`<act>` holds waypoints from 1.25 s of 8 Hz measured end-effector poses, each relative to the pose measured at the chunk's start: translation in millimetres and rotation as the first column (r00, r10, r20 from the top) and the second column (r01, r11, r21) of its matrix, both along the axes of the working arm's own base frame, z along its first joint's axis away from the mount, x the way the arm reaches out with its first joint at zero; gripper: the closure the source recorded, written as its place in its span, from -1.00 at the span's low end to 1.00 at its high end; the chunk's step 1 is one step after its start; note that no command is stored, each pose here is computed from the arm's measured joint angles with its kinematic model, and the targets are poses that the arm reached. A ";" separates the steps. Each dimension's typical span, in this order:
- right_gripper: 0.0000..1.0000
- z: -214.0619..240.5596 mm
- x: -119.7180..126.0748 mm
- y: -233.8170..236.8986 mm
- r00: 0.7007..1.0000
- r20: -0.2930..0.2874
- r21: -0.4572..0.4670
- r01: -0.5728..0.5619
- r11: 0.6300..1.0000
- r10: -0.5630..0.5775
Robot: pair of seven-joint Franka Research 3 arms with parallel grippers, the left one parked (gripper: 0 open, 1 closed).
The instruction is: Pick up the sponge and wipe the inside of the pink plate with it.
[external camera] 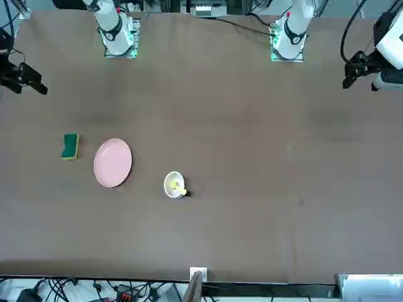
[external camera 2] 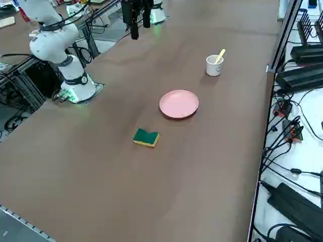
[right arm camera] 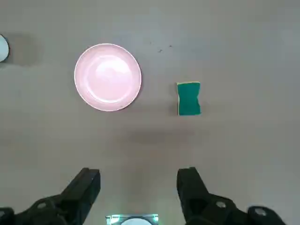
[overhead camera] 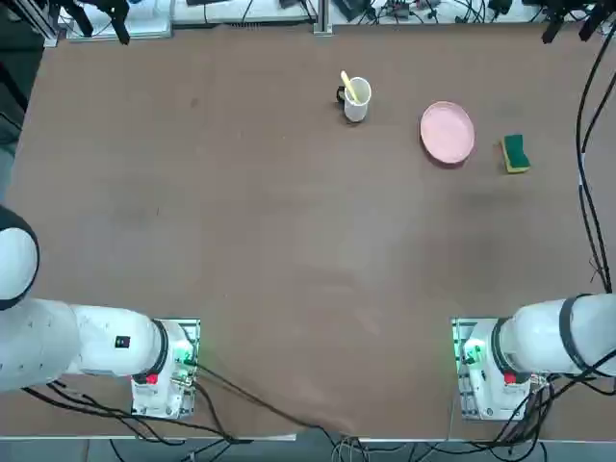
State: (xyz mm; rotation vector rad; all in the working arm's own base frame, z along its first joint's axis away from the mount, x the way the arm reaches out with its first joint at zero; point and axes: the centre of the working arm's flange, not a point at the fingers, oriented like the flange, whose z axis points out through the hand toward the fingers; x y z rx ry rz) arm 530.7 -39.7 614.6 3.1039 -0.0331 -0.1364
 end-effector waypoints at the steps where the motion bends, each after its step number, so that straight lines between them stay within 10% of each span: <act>1: -1.00 0.7 0.2 0.0 1.000 0.002 0.000 0.000 1.000 0.000; 6: -1.00 -9.9 7.7 -1.5 1.000 -0.006 -0.001 0.002 1.000 -0.002; 10: -1.00 -124.3 47.4 -58.4 0.998 0.035 -0.002 -0.042 0.999 0.042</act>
